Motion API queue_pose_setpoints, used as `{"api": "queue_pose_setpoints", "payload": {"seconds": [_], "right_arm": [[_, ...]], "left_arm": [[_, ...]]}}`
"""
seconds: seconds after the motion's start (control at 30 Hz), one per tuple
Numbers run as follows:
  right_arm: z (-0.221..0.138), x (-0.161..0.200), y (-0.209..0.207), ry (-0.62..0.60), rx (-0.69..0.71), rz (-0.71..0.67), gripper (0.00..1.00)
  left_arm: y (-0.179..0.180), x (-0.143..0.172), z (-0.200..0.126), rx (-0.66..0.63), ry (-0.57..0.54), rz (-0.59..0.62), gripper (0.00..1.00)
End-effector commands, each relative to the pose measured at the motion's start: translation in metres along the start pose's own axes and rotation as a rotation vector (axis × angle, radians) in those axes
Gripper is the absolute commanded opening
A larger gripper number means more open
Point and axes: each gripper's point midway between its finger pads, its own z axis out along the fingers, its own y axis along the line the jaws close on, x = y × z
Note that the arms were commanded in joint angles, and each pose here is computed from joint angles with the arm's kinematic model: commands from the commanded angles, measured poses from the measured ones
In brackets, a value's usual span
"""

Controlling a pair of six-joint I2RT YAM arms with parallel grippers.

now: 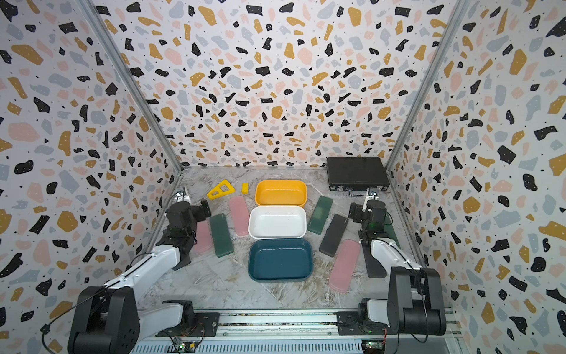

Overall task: Place the pencil cases by color into the storage box
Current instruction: Pick up the pencil case from the center of the board.

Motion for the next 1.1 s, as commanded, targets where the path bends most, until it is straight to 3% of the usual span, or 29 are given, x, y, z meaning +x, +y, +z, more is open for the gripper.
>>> {"api": "queue_pose_setpoints", "payload": {"seconds": [0.0,0.23,0.43,1.07], "right_arm": [[-0.023,0.029,-0.002,0.257,0.019,0.060,0.93],[-0.067,0.021,0.012,0.557,0.033,0.134,0.85],[-0.075,0.027,0.035,0.744,0.047,0.143,0.84],[-0.008,0.044,0.131,0.864,0.036,0.146,0.87]], "left_arm": [[0.017,-0.013,-0.015,-0.086,0.137,0.010,1.00],[0.008,-0.060,-0.058,0.021,0.221,-0.042,1.00],[0.002,-0.062,-0.096,0.107,0.304,-0.152,1.00],[-0.010,0.001,-0.132,0.177,0.617,-0.232,1.00]]}}
